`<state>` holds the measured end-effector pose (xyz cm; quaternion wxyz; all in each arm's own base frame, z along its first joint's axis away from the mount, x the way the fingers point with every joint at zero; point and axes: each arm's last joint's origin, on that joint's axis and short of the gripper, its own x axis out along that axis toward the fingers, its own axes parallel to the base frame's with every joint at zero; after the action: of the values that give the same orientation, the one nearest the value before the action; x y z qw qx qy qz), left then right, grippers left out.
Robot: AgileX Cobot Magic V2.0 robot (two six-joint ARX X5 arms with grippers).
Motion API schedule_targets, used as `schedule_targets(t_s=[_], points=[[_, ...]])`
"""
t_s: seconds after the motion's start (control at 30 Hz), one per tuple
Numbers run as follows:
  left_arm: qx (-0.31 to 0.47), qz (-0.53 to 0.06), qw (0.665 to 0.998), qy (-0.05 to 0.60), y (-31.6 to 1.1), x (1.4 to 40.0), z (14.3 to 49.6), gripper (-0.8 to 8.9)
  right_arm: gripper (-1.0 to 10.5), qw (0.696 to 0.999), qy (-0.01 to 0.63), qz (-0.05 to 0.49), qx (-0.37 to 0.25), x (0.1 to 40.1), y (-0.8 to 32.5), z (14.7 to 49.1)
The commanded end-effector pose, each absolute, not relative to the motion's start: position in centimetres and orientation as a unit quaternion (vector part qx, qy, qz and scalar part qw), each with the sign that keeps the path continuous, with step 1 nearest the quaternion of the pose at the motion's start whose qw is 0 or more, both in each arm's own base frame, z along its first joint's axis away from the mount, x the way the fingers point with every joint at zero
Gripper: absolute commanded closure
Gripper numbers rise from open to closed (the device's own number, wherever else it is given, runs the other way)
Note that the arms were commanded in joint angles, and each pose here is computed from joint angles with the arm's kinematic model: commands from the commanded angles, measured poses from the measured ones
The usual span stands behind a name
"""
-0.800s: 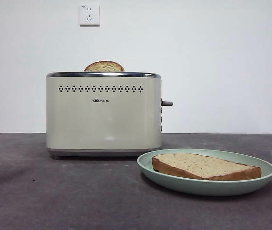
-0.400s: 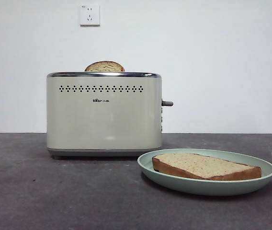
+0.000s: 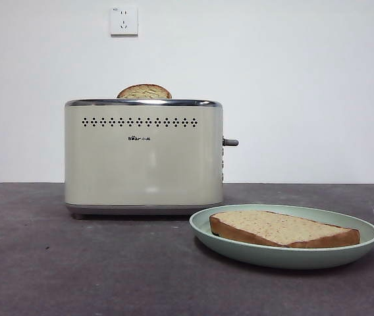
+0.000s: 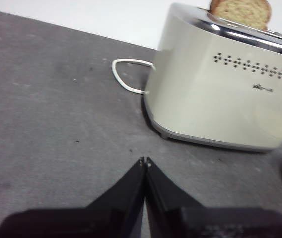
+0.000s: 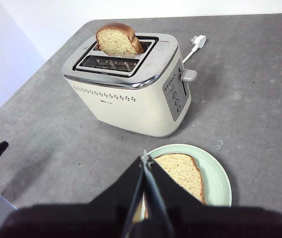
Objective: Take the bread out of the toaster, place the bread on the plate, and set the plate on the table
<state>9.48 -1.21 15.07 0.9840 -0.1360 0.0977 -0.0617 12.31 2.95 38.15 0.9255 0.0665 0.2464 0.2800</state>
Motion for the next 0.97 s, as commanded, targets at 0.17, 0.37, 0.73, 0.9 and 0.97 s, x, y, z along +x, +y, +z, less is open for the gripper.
schedule_targets(t_s=[0.17, 0.37, 0.73, 0.9, 0.97], points=[[-0.139, -0.035, 0.985, 0.096, -0.74, 9.58, 14.71, 8.17, 9.5, 0.926, 0.247, 0.278, 0.069, 12.31, 2.95, 38.08], [-0.140, -0.032, 0.985, 0.095, -0.69, 9.58, 14.71, 8.17, 9.5, 0.926, 0.247, 0.278, 0.069, 12.31, 2.95, 38.08], [-0.140, -0.032, 0.985, 0.096, -0.69, 9.58, 14.70, 8.17, 9.5, 0.926, 0.247, 0.278, 0.069, 12.31, 2.95, 38.08], [-0.140, -0.032, 0.985, 0.096, -0.69, 9.58, 14.71, 8.17, 9.4, 0.926, 0.247, 0.278, 0.069, 12.31, 2.95, 38.08], [-0.140, -0.032, 0.985, 0.096, -0.69, 9.58, 14.71, 8.17, 9.5, 0.926, 0.247, 0.278, 0.069, 12.31, 2.95, 38.08]])
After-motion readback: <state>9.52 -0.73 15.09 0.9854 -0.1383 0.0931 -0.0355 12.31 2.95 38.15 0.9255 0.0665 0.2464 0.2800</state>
